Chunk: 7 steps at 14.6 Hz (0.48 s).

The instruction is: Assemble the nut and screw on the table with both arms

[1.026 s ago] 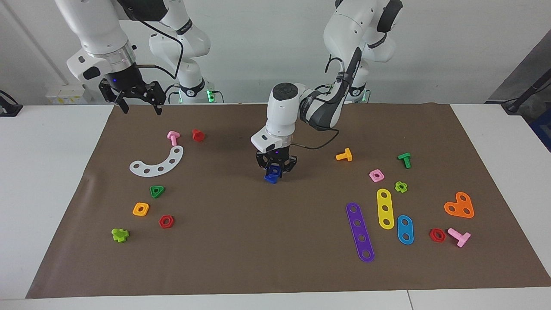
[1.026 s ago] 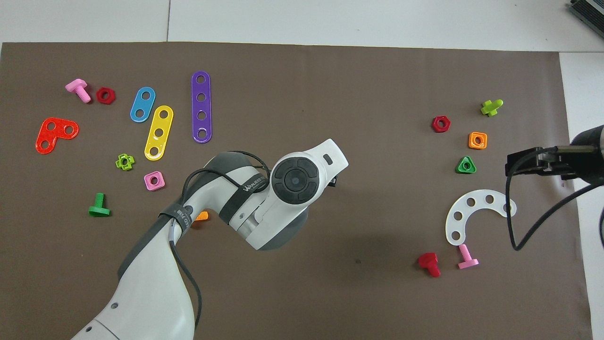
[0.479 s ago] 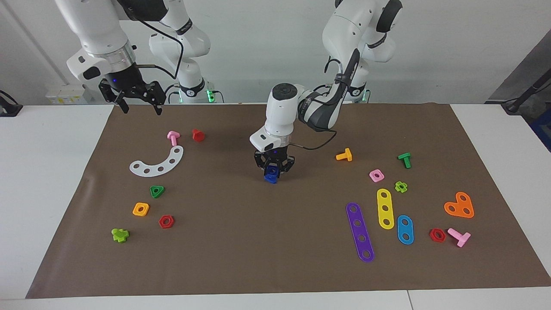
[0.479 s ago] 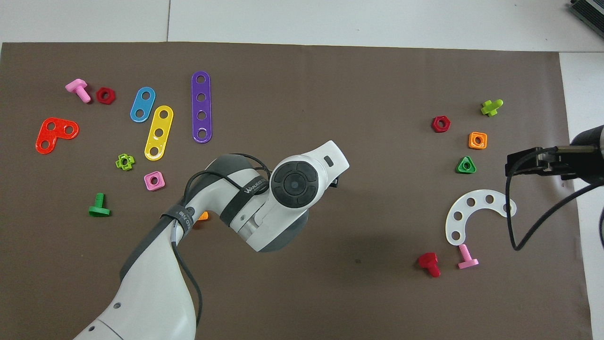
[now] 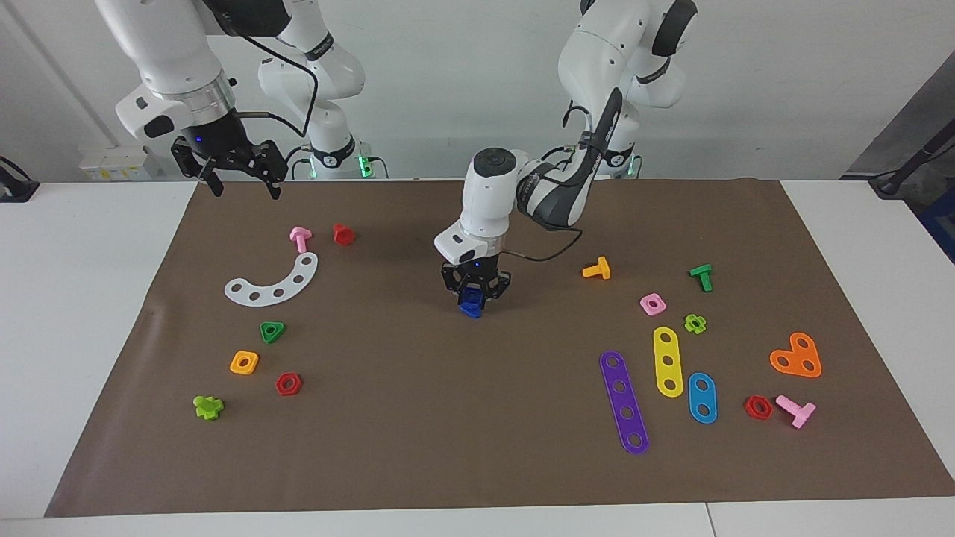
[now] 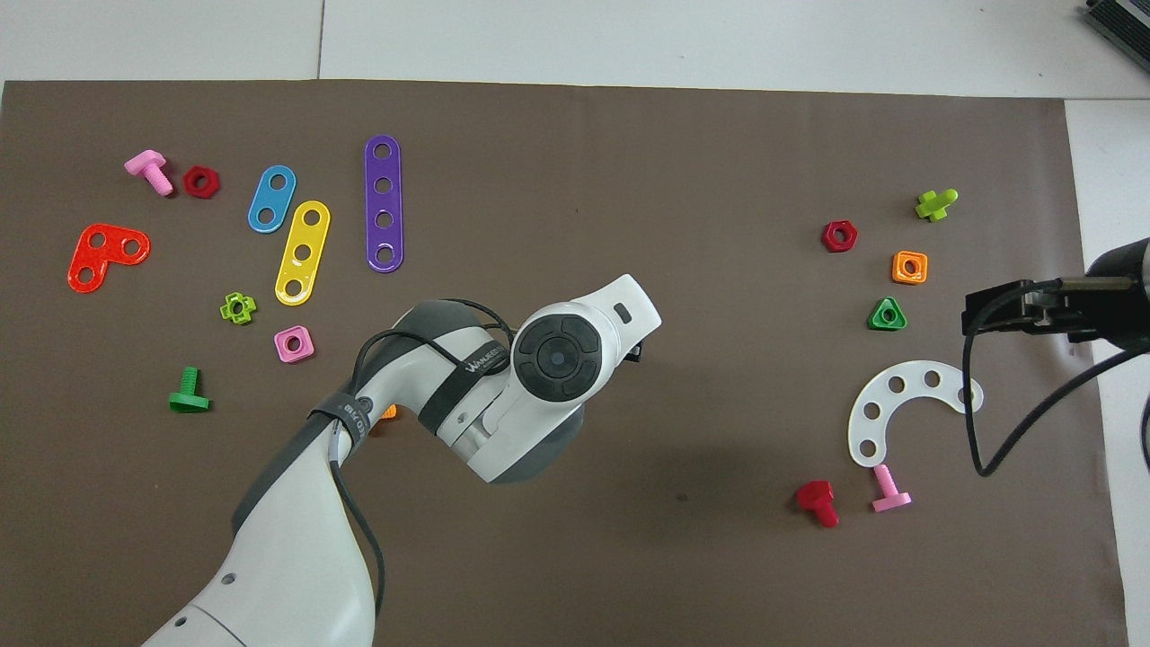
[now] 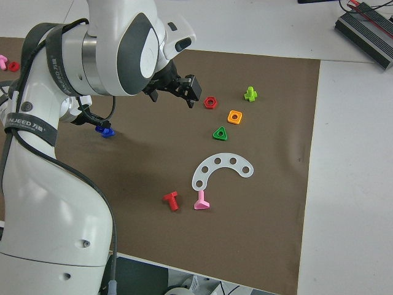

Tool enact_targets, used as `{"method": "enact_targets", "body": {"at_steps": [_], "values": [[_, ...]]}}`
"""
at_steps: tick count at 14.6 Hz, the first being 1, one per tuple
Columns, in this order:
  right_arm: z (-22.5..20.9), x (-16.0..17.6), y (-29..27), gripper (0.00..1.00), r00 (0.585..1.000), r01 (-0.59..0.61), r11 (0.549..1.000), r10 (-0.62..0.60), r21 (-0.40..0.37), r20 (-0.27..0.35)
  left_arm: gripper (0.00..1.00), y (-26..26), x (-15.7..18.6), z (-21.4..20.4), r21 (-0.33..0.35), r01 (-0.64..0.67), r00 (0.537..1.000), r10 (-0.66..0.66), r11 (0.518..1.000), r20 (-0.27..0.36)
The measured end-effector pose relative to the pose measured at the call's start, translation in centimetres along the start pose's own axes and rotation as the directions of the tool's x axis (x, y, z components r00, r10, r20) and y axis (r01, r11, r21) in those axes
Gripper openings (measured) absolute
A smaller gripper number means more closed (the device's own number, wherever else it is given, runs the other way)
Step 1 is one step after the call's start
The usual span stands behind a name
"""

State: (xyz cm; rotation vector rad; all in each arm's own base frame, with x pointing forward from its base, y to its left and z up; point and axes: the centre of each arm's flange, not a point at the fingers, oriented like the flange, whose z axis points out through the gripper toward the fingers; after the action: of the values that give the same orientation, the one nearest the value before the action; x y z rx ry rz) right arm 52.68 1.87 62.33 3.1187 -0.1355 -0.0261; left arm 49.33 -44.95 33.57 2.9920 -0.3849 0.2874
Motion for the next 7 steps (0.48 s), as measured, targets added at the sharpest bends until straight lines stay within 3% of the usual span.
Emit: {"method": "enact_targets", "body": {"at_steps": [3, 4, 7], "values": [[0.0, 0.0, 0.0, 1.0, 1.0, 0.0, 1.0, 0.0, 0.0, 0.0, 0.95, 0.1, 0.2, -0.3, -0.003, 0.001, 1.0, -0.001, 1.0, -0.006], [0.0, 0.0, 0.0, 1.0, 1.0, 0.0, 1.0, 0.0, 0.0, 0.0, 1.0, 0.1, 0.3, -0.5, -0.003, 0.001, 1.0, -0.001, 1.0, -0.008], [0.0, 0.0, 0.0, 1.0, 1.0, 0.0, 1.0, 0.0, 0.0, 0.0, 1.0, -0.4, 0.5, -1.7, 0.014, 0.007, 1.0, -0.007, 1.0, -0.001]]}}
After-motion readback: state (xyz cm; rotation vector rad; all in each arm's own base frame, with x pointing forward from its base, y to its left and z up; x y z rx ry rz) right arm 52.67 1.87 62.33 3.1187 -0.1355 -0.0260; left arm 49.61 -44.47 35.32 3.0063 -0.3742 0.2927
